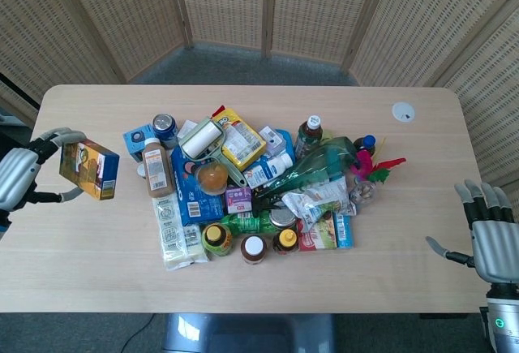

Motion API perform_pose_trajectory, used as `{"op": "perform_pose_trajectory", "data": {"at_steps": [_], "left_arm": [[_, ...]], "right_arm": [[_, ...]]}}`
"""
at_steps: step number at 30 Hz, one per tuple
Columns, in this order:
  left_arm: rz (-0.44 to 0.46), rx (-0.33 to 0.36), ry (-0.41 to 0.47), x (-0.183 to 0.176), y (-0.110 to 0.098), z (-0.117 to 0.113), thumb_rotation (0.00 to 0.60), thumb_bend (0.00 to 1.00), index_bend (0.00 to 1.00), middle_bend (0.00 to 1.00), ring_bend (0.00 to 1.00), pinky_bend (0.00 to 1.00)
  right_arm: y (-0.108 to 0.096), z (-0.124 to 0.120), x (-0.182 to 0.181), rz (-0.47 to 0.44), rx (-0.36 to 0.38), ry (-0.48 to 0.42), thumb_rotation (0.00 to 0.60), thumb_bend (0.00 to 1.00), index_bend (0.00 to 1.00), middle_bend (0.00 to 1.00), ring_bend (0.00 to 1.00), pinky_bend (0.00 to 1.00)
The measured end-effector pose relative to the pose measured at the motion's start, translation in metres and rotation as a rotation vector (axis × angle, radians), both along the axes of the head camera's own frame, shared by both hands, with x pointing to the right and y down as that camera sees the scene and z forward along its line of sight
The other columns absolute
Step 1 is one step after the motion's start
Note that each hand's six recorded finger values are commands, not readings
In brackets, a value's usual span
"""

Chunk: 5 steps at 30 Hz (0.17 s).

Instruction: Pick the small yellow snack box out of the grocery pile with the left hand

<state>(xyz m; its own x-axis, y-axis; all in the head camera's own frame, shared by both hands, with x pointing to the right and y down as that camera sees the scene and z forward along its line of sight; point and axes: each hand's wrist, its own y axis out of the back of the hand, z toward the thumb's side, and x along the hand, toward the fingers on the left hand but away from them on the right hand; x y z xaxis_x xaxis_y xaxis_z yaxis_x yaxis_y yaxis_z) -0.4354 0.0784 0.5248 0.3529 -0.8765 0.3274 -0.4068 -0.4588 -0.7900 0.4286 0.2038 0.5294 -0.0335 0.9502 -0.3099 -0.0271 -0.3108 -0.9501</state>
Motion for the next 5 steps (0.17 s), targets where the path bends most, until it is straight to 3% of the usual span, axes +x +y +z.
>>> {"op": "perform_pose_trajectory", "data": {"at_steps": [5], "left_arm": [[0.002,-0.012,0.0,0.0032,-0.0018,0.0024,0.6,0.28,0.52,0.51,0.57,0.41]], "right_arm": [[-0.0004,-0.0006,0.0002,-0.001,0.001,0.002,0.344,0.18,0.04,0.04,0.0,0.0]]}}
